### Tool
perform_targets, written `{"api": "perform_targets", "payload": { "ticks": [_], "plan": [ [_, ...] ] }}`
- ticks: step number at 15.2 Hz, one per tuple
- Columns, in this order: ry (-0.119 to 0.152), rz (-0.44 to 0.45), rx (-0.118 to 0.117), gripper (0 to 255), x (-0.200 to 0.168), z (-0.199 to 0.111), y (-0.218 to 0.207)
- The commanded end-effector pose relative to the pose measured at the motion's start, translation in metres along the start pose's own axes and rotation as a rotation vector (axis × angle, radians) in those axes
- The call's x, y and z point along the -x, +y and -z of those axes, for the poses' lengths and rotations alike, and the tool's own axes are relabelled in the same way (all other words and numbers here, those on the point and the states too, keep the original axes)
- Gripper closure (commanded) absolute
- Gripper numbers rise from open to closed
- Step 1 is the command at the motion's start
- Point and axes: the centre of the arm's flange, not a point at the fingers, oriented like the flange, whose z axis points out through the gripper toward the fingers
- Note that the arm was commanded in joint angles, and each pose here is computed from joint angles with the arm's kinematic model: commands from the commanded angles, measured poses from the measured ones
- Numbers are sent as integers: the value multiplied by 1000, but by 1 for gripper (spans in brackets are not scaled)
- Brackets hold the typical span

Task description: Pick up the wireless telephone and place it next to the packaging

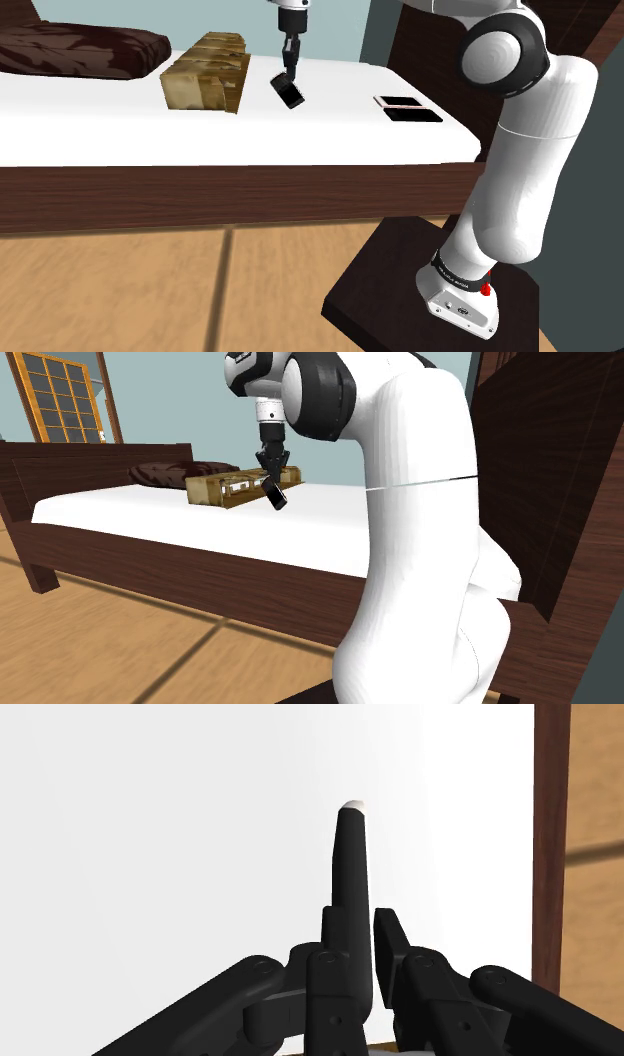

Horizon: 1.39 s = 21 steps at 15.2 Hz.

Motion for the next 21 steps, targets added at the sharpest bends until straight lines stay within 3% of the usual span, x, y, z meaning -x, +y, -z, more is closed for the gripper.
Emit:
{"api": "perform_targets", "payload": {
  "ticks": [1,14,21],
  "plan": [
    [-13,-1,-7,255,-1,-18,2],
    [-13,-1,-7,255,-1,-87,0],
    [-13,-1,-7,255,-1,-87,1]
  ]
}}
